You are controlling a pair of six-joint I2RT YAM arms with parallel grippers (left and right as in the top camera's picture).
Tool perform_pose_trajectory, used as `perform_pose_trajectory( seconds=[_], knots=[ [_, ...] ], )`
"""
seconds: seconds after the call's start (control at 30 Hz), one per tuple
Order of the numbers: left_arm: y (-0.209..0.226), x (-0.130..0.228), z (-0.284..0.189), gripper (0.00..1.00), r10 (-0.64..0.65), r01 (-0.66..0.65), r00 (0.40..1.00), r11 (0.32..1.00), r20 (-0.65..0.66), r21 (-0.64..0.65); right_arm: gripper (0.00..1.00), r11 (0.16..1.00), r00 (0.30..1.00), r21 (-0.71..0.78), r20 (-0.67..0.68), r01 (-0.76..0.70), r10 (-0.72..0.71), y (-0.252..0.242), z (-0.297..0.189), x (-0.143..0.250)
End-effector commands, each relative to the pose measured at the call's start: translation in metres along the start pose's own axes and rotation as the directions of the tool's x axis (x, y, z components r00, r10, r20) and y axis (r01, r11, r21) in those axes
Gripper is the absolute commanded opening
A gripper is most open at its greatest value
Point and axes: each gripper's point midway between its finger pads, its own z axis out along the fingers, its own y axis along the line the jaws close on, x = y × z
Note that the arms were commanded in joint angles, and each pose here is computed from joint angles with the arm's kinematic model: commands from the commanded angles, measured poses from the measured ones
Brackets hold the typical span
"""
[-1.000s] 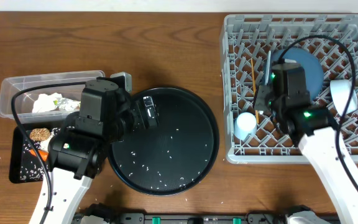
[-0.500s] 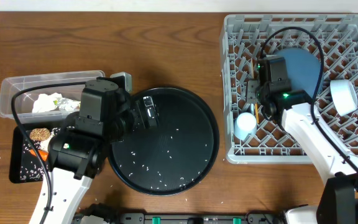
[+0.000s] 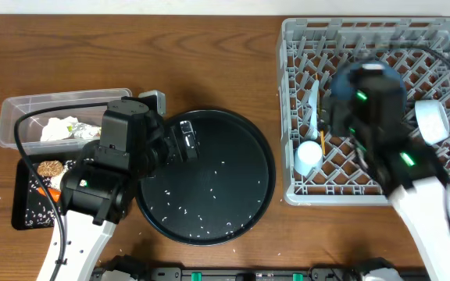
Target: Sort waste into correct bins and load items into the dishwasher rack
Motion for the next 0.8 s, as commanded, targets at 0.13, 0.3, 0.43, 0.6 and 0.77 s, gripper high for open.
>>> perform_pose_trajectory(
  seconds=[0.13, 0.3, 0.43, 0.6, 0.77],
  knots=[
    [0.000, -0.004, -0.003, 0.98, 0.017, -0.016, 1.000, 1.000, 0.017, -0.004, 0.99, 0.996, 0.948, -0.072, 0.307, -0.062, 0.081, -0.019, -0.132, -0.025],
    [0.000, -0.004, -0.003, 0.98, 0.017, -0.017, 1.000, 1.000, 0.017, -0.004, 0.99, 0.990, 0.860, -0.122, 0.494, -0.074, 0.125, -0.030, -0.203, -0.026],
    [0.000, -0.004, -0.003, 0.98, 0.017, -0.017, 1.000, 1.000, 0.017, -0.004, 0.99, 0.985, 0.788, -0.153, 0.596, -0.076, 0.154, -0.037, -0.245, -0.018],
    [0.000, -0.004, -0.003, 0.98, 0.017, -0.016, 1.000, 1.000, 0.017, -0.004, 0.99, 0.982, 0.736, -0.173, 0.655, -0.076, 0.172, -0.043, -0.271, -0.011],
    [0.000, -0.004, -0.003, 0.98, 0.017, -0.016, 1.000, 1.000, 0.017, -0.004, 0.99, 0.982, 0.734, -0.173, 0.657, -0.076, 0.173, -0.044, -0.273, -0.006]
  ],
)
